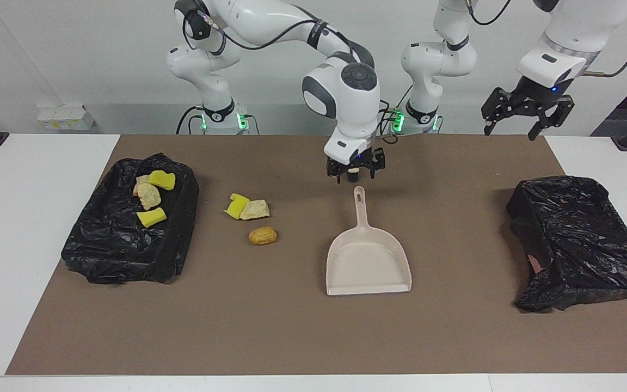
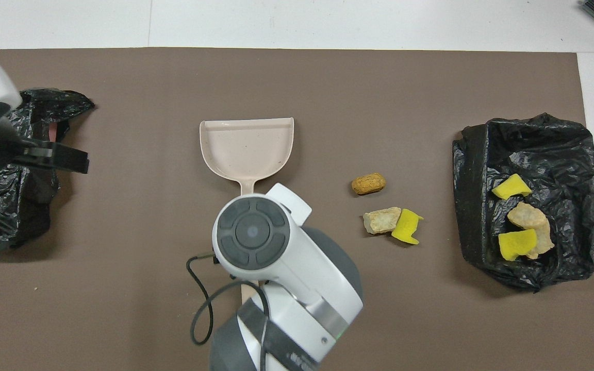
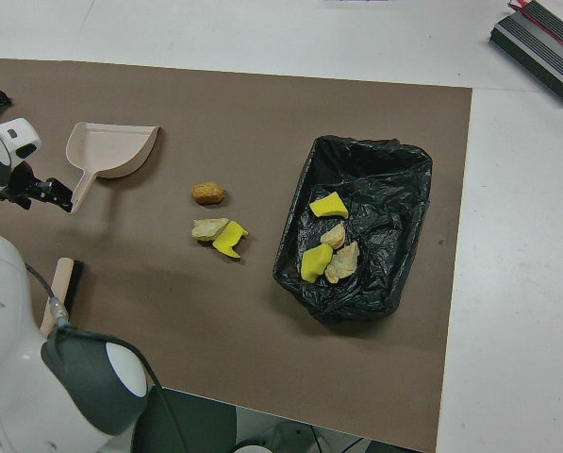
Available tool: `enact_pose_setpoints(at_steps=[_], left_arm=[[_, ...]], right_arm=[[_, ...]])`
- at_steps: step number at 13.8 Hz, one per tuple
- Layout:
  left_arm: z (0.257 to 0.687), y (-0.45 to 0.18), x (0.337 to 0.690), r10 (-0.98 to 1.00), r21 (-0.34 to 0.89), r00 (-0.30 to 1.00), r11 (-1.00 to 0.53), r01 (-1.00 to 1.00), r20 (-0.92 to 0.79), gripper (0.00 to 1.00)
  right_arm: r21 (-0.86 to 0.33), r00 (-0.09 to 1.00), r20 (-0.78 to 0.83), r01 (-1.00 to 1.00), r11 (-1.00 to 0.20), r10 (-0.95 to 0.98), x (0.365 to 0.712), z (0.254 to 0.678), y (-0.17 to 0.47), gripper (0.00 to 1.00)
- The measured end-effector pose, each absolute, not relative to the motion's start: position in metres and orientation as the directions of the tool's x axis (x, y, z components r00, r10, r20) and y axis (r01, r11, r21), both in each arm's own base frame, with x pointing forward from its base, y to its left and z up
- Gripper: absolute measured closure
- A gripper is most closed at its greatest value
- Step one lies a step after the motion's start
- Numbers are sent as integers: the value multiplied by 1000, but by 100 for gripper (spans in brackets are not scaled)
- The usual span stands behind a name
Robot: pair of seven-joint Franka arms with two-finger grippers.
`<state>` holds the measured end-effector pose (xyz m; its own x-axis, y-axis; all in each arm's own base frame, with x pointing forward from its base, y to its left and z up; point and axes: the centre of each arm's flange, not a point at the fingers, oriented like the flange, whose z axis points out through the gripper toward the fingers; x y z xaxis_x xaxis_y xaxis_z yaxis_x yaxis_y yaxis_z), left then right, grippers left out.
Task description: Sweep and dump trash in bin
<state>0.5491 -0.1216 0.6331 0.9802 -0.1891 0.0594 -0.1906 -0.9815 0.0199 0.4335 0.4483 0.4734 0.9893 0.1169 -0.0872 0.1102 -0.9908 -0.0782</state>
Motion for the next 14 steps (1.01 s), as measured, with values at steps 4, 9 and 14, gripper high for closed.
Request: enact_pose_setpoints(at_steps=[4,9,14], left_arm=[[538,-212,544,-158,46,983,-986,-163,97,0],[456,-277,537,-133,46,988,-990,-136,74,0],[388,-317,512,-114,57,991,-991,-117,65,0]], right_arm=[[-81,968,-149,191,-978,201,320,451,455,0],[-75,961,-158,216,-973,226,241,381,482,0],[-60,965,-159,201,-978,208,234,341,467,0]])
